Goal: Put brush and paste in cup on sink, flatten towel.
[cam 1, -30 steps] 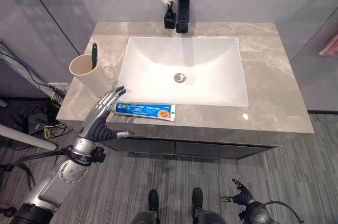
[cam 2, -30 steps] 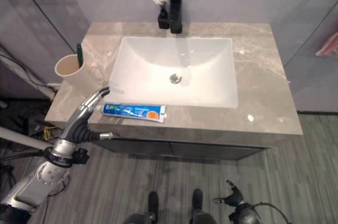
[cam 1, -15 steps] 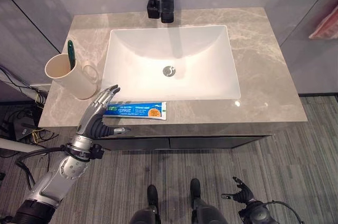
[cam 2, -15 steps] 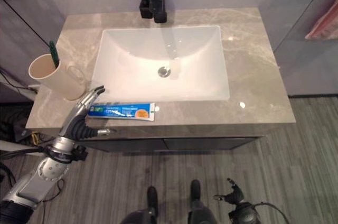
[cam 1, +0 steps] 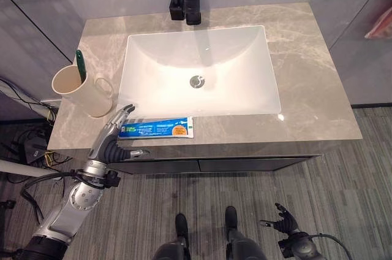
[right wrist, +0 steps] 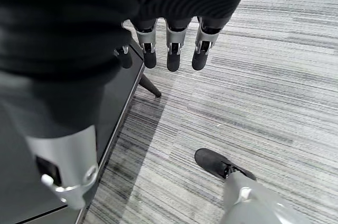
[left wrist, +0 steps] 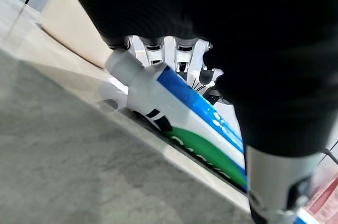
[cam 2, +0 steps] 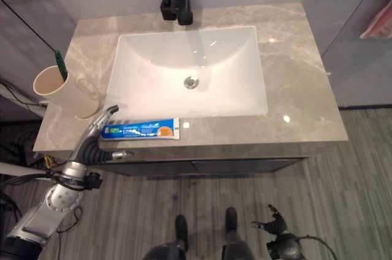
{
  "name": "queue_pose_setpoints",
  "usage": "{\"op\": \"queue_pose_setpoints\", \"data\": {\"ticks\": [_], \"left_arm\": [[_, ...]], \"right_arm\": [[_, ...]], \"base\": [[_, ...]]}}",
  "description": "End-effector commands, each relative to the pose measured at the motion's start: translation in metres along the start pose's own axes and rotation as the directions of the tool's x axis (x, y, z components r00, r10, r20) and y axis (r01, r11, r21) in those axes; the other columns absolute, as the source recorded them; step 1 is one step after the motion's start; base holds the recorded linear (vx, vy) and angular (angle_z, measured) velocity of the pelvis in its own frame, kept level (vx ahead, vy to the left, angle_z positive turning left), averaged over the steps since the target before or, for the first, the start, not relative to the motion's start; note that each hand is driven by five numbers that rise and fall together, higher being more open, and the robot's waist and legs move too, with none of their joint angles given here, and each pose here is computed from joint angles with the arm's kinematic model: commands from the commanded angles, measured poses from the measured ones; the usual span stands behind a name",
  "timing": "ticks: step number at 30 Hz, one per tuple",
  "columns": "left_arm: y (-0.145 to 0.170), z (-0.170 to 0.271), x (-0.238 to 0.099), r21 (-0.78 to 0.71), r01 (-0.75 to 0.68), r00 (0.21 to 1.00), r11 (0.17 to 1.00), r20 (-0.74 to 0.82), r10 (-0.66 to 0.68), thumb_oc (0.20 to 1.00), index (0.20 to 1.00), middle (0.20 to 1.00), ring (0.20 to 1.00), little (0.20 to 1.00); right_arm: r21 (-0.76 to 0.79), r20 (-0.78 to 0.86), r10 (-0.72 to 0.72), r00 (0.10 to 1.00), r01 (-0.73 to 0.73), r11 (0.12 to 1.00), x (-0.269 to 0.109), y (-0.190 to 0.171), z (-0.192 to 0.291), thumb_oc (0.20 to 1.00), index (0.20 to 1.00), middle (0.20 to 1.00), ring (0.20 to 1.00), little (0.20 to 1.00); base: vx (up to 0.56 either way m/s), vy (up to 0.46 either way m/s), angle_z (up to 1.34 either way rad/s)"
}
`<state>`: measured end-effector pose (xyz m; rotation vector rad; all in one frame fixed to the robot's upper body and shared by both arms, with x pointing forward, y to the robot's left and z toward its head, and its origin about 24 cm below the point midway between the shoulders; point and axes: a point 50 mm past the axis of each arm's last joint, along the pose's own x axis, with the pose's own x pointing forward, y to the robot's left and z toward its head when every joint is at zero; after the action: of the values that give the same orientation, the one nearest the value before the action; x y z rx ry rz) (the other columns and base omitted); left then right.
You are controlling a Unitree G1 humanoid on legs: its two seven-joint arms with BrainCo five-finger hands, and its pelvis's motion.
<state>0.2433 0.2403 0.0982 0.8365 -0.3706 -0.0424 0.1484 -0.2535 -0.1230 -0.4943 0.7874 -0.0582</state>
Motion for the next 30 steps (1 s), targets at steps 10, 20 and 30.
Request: {"op": "queue_pose_setpoints", "data": {"ticks": [10, 20, 30], "left_arm": [[0.006, 0.007, 0.008, -0.154, -0.023, 0.999, 0.988, 0.023, 0.027, 1.000, 1.000, 1.000, 1.000, 1.000], [0.006, 0.005, 0.008, -0.061, 0.044, 0.998, 0.997, 0.037, -0.041, 1.000, 1.000, 1.000, 1.000, 1.000], [-0.004, 0.013, 0.008, 0.089, 0.180, 0.976, 0.980, 0.105, -0.189, 1.000, 1.000, 1.000, 1.000, 1.000]], "right_arm": [[-0.013, 0.001, 0.029, 1.000, -0.029, 1.000, -0.001, 0.004, 0.000, 1.000, 1.000, 1.000, 1.000, 1.000], [-0.030, -0.017, 0.048, 0.999, -0.048, 0.998, -0.003, 0.007, -0.005, 1.000, 1.000, 1.000, 1.000, 1.000], [-0.015, -0.016, 0.058, 0.998, -0.058, 0.998, -0.003, 0.012, -0.005, 1.000, 1.000, 1.000, 1.000, 1.000]], "base": [[0.00, 0.000, 0.00], [0.00, 0.000, 0.00], [0.00, 0.000, 0.00]]}}
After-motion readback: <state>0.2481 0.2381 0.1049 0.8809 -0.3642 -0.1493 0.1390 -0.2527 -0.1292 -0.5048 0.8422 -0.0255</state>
